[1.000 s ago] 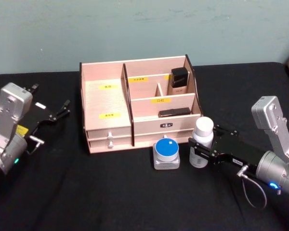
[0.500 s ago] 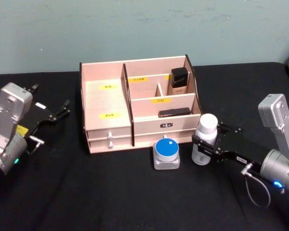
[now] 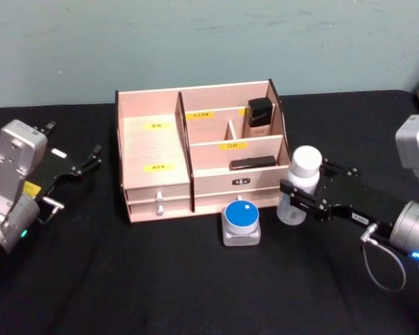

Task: Pick up the facial cleanser and watermelon frost from the table and place them into the tiered storage box.

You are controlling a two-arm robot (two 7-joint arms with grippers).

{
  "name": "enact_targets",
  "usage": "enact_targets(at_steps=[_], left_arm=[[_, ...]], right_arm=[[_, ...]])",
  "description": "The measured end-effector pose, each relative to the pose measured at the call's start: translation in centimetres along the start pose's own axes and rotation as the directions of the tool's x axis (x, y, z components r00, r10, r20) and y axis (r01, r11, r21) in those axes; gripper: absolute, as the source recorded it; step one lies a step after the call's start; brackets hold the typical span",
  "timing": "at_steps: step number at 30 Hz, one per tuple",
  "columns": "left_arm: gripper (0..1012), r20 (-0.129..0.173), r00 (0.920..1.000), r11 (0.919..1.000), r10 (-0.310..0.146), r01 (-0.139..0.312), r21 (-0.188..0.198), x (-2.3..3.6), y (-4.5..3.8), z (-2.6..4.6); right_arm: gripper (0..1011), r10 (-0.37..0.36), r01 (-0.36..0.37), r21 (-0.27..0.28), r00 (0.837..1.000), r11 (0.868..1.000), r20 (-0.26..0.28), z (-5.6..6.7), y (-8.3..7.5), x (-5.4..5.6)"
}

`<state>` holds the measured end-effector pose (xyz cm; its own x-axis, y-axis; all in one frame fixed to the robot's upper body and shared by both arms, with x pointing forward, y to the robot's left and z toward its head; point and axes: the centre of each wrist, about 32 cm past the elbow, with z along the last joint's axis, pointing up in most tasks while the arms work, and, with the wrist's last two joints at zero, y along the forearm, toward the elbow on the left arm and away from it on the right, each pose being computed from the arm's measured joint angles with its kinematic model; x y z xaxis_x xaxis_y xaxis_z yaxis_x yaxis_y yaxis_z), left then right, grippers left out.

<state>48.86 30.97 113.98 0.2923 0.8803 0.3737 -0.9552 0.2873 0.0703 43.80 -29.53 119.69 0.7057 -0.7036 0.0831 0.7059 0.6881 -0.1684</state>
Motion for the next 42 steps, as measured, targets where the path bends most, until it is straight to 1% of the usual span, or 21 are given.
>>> enact_targets(at_steps=[3, 6, 8, 9, 11, 14, 15, 16, 19, 20, 27, 28, 32, 35, 39, 40, 42], left_arm=[[1009, 0.0, 1.0, 1.0, 0.0, 0.0, 0.0, 0.0, 0.0, 0.0], [1010, 0.0, 1.0, 1.0, 0.0, 0.0, 0.0, 0.0, 0.0, 0.0], [1010, 0.0, 1.0, 1.0, 0.0, 0.0, 0.0, 0.0, 0.0, 0.0], [1010, 0.0, 1.0, 1.0, 0.0, 0.0, 0.0, 0.0, 0.0, 0.0], [1010, 0.0, 1.0, 1.0, 0.0, 0.0, 0.0, 0.0, 0.0, 0.0], [1010, 0.0, 1.0, 1.0, 0.0, 0.0, 0.0, 0.0, 0.0, 0.0], [1010, 0.0, 1.0, 1.0, 0.0, 0.0, 0.0, 0.0, 0.0, 0.0], [1010, 0.0, 1.0, 1.0, 0.0, 0.0, 0.0, 0.0, 0.0, 0.0], [1010, 0.0, 1.0, 1.0, 0.0, 0.0, 0.0, 0.0, 0.0, 0.0], [1010, 0.0, 1.0, 1.0, 0.0, 0.0, 0.0, 0.0, 0.0, 0.0], [1010, 0.0, 1.0, 1.0, 0.0, 0.0, 0.0, 0.0, 0.0, 0.0], [1010, 0.0, 1.0, 1.0, 0.0, 0.0, 0.0, 0.0, 0.0, 0.0], [1010, 0.0, 1.0, 1.0, 0.0, 0.0, 0.0, 0.0, 0.0, 0.0], [1009, 0.0, 1.0, 1.0, 0.0, 0.0, 0.0, 0.0, 0.0, 0.0], [1010, 0.0, 1.0, 1.0, 0.0, 0.0, 0.0, 0.0, 0.0, 0.0], [1010, 0.0, 1.0, 1.0, 0.0, 0.0, 0.0, 0.0, 0.0, 0.0], [1010, 0.0, 1.0, 1.0, 0.0, 0.0, 0.0, 0.0, 0.0, 0.0]], right_arm=[[611, 0.008, -0.009, 0.023, 1.0, 1.0, 0.011, 1.0, 0.1, 0.0], [611, 0.012, -0.013, 0.04, 1.0, 0.999, 0.021, 1.7, 0.3, 0.1], [612, 0.017, -0.019, 0.054, 0.999, 0.998, 0.031, 2.4, 0.6, 0.1], [611, 0.022, -0.024, 0.064, 0.999, 0.998, 0.036, 2.8, 1.0, 0.1], [611, 0.025, -0.028, 0.071, 0.999, 0.997, 0.039, 3.1, 1.5, 0.2], [611, 0.034, -0.037, 0.079, 0.998, 0.996, 0.045, 3.8, 2.8, 0.3], [611, 0.034, -0.037, 0.079, 0.998, 0.996, 0.045, 3.8, 2.8, 0.3], [611, 0.039, -0.043, 0.081, 0.998, 0.996, 0.048, 4.0, 3.4, 0.2], [612, 0.047, -0.051, 0.085, 0.998, 0.995, 0.053, 4.5, 4.2, 0.2], [611, 0.052, -0.057, 0.085, 0.997, 0.995, 0.056, 4.7, 4.8, 0.1], [611, 0.067, -0.073, 0.092, 0.995, 0.993, 0.069, 5.5, 7.2, 0.0], [611, 0.07, -0.076, 0.093, 0.995, 0.993, 0.071, 5.7, 7.8, 0.0], [611, 0.075, -0.082, 0.094, 0.994, 0.992, 0.076, 6.0, 8.9, 0.0], [611, 0.078, -0.085, 0.095, 0.994, 0.992, 0.08, 6.4, 10.2, 0.0], [611, 0.079, -0.087, 0.094, 0.993, 0.992, 0.086, 6.7, 11.2, 0.0], [611, 0.077, -0.085, 0.091, 0.993, 0.992, 0.088, 6.8, 11.9, 0.1], [611, 0.075, -0.083, 0.089, 0.993, 0.993, 0.088, 6.9, 12.4, 0.1]])
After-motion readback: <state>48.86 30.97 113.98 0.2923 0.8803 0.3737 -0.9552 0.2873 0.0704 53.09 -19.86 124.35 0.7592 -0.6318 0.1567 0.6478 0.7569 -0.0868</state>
